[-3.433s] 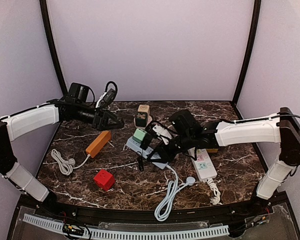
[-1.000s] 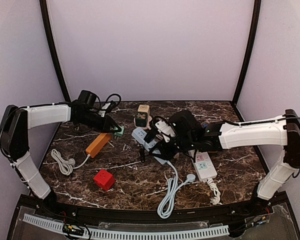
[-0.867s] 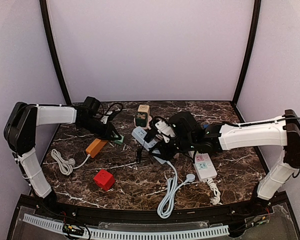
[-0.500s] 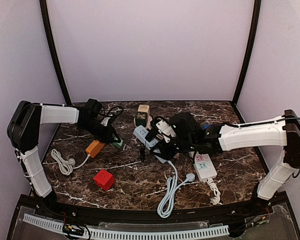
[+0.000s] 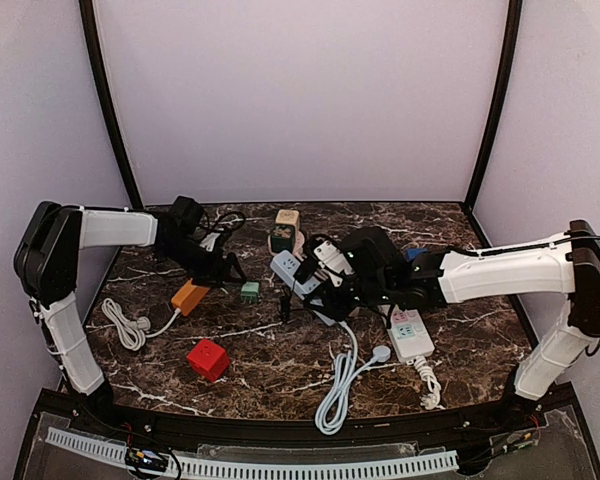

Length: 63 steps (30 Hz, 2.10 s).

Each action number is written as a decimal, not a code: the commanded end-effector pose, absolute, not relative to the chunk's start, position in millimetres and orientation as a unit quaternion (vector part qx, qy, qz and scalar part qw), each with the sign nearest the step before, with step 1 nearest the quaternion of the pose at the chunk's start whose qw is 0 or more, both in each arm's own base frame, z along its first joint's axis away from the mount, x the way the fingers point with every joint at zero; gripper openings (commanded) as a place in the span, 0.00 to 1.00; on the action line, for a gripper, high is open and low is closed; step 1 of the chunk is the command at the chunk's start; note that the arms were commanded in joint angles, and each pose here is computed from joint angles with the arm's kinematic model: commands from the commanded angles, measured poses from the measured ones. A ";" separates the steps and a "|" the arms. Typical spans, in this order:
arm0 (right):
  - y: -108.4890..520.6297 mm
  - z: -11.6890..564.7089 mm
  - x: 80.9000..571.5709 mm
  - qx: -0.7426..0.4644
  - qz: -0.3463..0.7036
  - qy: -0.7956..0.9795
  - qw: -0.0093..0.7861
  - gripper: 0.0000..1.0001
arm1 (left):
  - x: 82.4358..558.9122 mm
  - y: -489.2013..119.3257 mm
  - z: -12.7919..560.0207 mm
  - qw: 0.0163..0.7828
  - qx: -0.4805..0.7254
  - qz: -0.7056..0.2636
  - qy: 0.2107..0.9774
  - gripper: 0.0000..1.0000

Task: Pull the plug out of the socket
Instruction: Place the plug at the center of the board, then remove the plug from the socket.

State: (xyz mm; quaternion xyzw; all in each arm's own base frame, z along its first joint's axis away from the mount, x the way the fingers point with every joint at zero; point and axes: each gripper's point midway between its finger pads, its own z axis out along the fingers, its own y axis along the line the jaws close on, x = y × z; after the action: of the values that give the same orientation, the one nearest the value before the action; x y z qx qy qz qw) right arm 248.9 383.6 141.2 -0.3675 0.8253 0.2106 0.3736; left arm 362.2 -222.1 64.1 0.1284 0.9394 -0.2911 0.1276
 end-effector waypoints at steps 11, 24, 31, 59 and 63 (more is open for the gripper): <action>380.0 170.6 255.1 -0.438 0.141 0.766 0.449 0.00 | 292.4 -311.1 219.4 0.207 0.287 -0.530 0.771 0.84; 389.4 189.7 250.1 -0.456 0.107 0.746 0.474 0.00 | 272.5 -332.6 194.4 0.142 0.292 -0.531 0.782 0.85; 389.0 198.3 248.2 -0.453 0.109 0.738 0.487 0.00 | 269.1 -336.3 185.2 0.127 0.295 -0.522 0.790 0.79; 394.4 191.7 241.5 -0.490 0.096 0.720 0.482 0.00 | 260.4 -345.3 187.9 0.100 0.299 -0.560 0.766 0.24; 389.6 191.8 246.7 -0.473 0.085 0.728 0.489 0.00 | 259.9 -345.5 188.6 0.100 0.300 -0.561 0.765 0.07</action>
State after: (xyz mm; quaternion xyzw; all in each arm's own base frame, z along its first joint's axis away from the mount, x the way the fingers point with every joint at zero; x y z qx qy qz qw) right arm 237.2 382.7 157.9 -0.5146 0.7329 0.0696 0.4395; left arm 259.6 -343.2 186.4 0.2760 0.7741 -0.5642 0.0795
